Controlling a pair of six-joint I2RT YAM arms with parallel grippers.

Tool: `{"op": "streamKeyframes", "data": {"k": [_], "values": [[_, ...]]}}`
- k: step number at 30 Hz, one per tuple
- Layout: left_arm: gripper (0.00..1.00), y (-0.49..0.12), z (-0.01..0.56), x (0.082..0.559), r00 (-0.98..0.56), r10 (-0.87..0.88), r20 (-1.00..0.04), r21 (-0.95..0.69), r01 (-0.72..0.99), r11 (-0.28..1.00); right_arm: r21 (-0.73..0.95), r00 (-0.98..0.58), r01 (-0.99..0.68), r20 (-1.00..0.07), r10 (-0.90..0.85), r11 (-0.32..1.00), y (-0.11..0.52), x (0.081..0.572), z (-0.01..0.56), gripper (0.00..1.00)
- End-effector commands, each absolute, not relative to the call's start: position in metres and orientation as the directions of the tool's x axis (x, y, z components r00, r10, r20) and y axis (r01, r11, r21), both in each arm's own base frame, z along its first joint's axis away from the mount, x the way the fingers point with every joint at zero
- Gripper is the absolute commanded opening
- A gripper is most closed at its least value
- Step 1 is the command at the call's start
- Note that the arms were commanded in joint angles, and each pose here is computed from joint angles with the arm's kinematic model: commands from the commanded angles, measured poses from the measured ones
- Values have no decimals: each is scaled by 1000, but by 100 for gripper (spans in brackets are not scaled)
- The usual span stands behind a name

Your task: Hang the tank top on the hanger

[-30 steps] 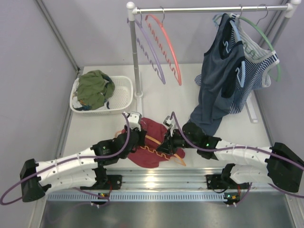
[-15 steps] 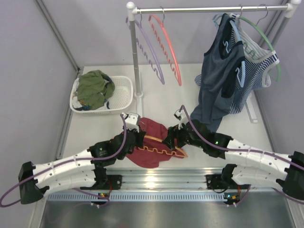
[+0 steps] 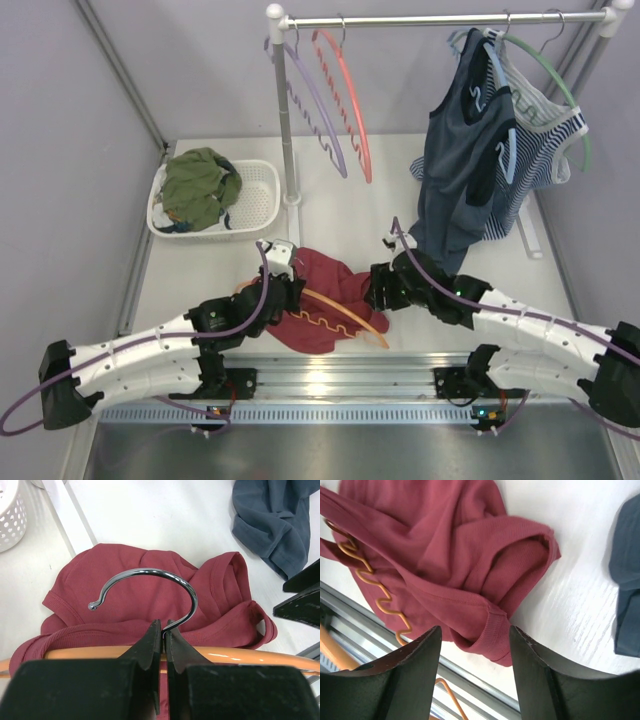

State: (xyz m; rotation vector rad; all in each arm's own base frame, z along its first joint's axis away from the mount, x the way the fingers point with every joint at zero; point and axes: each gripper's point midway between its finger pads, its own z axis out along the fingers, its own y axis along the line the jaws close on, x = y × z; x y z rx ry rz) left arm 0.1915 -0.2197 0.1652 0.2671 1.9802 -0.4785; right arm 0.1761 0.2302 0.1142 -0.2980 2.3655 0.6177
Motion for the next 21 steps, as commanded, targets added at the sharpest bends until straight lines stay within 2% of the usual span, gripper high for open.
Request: {"op": "streamKeyframes", "data": {"k": [1, 4, 7, 17, 21], "values": [[0, -223, 180, 195, -409, -63, -910, -238, 393, 888, 372, -795, -369, -602, -82, 852, 237, 170, 100, 56], [0, -222, 181, 196, -405, -69, -912, -239, 387, 891, 366, -810, -364, -579, -97, 856, 238, 168, 87, 55], [0, -222, 184, 197, -399, -78, -914, -243, 381, 892, 352, -820, -359, -562, -111, 864, 237, 167, 76, 50], [0, -212, 200, 211, -348, -146, -926, -253, 286, 924, 321, -832, -313, -546, -95, 894, 216, 158, 63, 3], [0, -207, 205, 217, -325, -172, -930, -257, 238, 937, 317, -826, -286, -560, -65, 904, 205, 156, 67, 0]]}}
